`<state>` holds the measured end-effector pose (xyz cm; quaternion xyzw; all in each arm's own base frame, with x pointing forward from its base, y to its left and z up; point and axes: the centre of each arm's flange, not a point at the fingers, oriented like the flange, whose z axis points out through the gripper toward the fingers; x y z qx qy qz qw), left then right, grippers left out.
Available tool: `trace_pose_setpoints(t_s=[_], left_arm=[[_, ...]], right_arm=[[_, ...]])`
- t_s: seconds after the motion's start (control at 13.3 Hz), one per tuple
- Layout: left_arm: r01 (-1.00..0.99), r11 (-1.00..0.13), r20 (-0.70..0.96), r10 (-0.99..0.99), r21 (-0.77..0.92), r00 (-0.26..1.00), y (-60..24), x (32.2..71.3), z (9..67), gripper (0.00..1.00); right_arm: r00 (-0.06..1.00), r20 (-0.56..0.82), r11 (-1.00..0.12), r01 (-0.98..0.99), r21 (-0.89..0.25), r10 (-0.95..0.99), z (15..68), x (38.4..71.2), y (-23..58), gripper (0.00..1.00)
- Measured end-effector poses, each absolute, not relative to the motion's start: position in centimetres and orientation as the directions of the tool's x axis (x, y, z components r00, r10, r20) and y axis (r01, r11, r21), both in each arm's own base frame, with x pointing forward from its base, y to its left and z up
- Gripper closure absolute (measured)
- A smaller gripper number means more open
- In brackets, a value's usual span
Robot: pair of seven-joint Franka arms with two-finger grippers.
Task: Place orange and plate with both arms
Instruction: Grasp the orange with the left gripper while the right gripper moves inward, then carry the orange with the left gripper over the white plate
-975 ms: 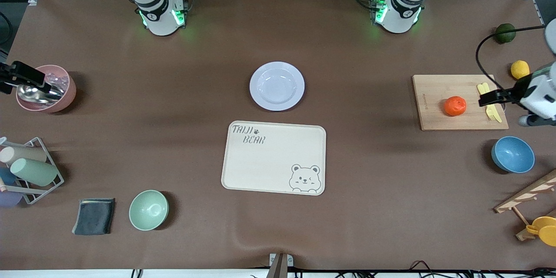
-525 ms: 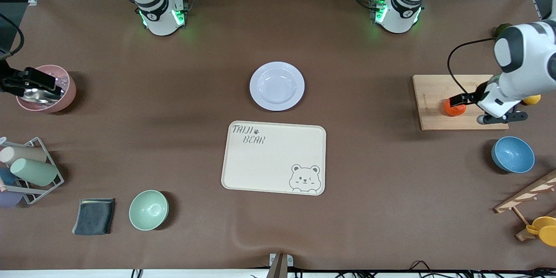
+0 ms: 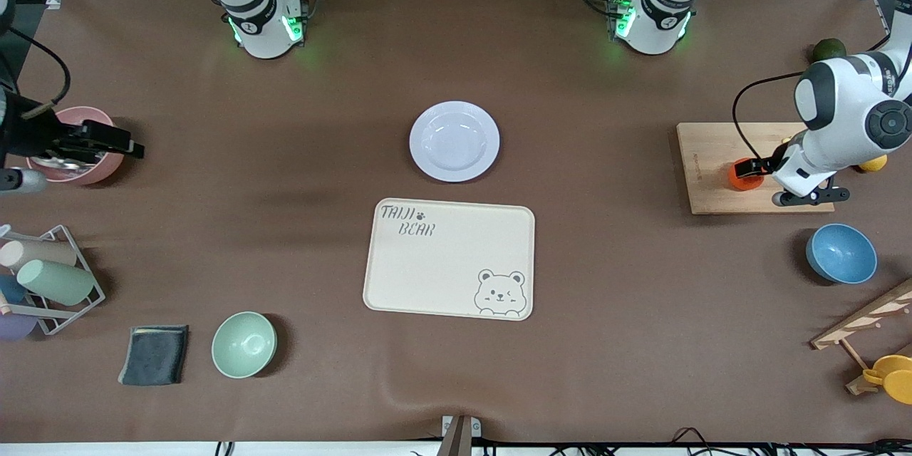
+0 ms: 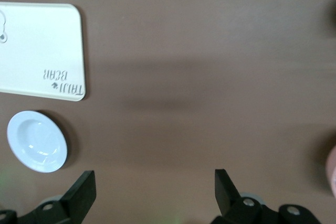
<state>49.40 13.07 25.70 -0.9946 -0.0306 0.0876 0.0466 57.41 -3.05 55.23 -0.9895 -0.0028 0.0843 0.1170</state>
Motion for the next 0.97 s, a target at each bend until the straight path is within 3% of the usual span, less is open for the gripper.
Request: trace_pose_setpoints(t_s=[0.82,0.97], left_arm=[[0.056,-0.995,-0.21,0.072,-0.079,0.975,13.4,48.6,20.6,0.0],[0.055,-0.995,-0.218,0.071,-0.078,0.973,13.4,48.5,20.1,0.18]], right_arm=[[0.959,-0.281,-0.903,-0.101,-0.418,0.023,47.8,56.8,-0.2,0.0],[0.953,-0.302,-0.881,-0.128,-0.455,0.018,46.8,56.5,0.1,0.0]])
